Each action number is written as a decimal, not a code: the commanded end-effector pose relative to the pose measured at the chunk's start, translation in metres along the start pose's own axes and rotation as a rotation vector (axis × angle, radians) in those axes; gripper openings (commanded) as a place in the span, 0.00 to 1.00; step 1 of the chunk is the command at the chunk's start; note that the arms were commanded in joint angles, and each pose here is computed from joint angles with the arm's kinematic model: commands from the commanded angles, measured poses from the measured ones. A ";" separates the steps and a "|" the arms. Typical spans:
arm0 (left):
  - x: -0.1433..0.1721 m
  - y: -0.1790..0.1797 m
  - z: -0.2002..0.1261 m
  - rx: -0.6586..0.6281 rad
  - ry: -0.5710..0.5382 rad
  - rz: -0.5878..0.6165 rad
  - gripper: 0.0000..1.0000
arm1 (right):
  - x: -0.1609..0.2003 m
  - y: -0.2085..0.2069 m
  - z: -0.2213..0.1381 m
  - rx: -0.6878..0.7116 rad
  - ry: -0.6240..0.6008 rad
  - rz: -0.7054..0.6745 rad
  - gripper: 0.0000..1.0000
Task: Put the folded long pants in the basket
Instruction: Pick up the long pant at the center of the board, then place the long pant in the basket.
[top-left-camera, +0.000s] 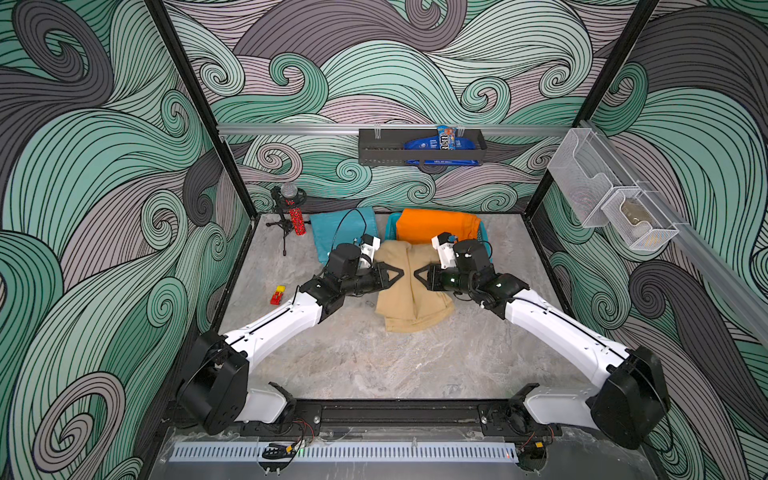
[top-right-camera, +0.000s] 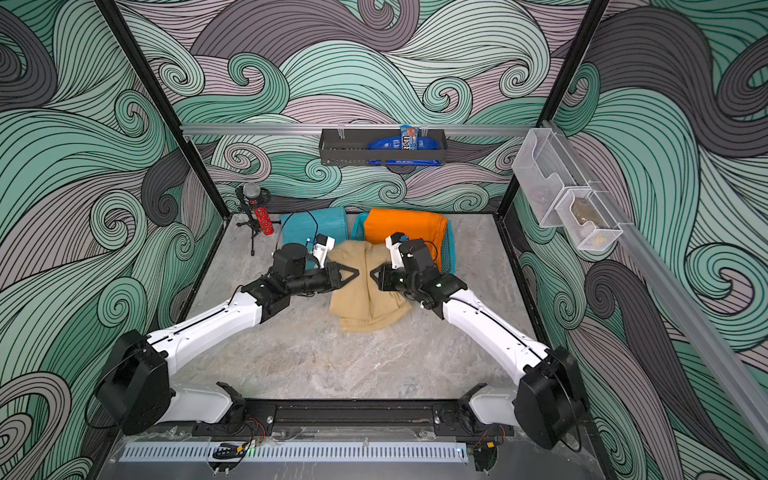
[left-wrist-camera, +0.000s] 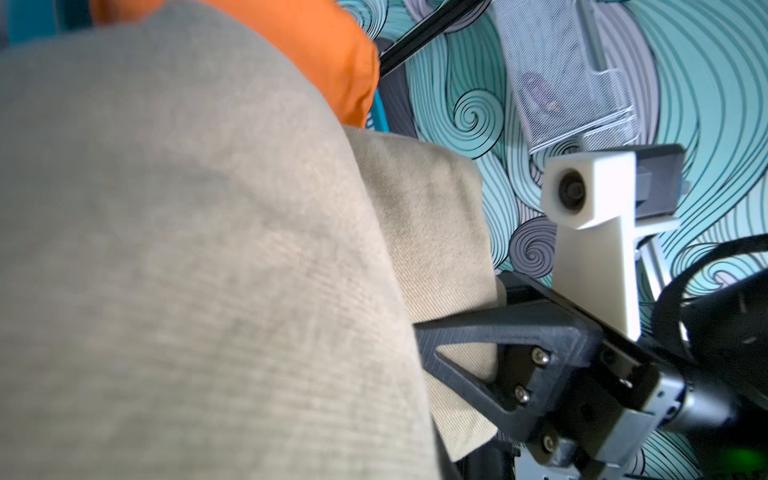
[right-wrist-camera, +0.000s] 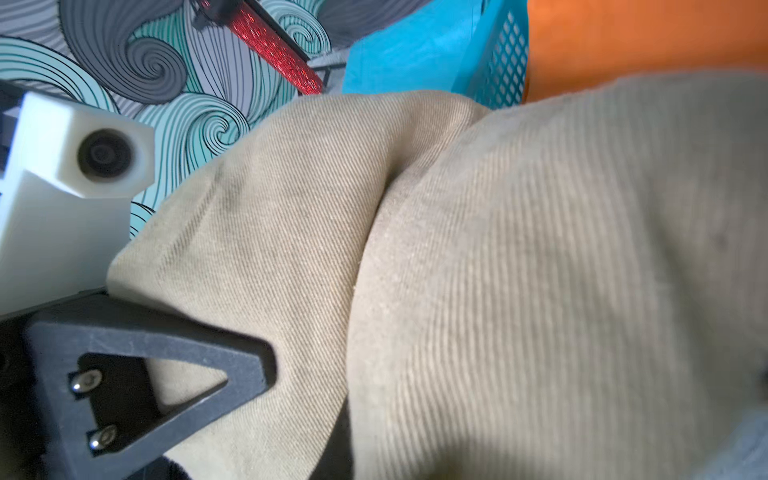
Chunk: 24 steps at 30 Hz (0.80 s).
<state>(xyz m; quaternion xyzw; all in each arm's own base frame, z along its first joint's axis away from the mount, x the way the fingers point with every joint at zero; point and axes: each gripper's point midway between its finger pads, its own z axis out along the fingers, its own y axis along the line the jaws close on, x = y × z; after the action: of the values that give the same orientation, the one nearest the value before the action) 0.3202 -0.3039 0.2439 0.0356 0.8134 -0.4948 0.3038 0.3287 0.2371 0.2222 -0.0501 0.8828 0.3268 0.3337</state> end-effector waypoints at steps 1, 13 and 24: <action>-0.041 -0.023 0.016 0.044 -0.085 0.082 0.00 | -0.038 0.000 -0.008 -0.058 -0.054 -0.032 0.00; -0.122 -0.002 0.120 0.049 -0.042 0.091 0.00 | -0.115 -0.117 -0.002 0.112 -0.121 0.069 0.00; -0.141 0.101 0.165 -0.071 -0.019 0.001 0.00 | -0.099 -0.214 0.044 0.287 -0.028 0.141 0.00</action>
<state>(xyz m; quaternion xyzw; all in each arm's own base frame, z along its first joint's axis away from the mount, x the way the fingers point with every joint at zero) 0.5168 -0.3699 0.1687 0.0240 0.8393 -0.4714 0.2699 0.4854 0.0925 0.1514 0.0692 0.9117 0.2433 0.3238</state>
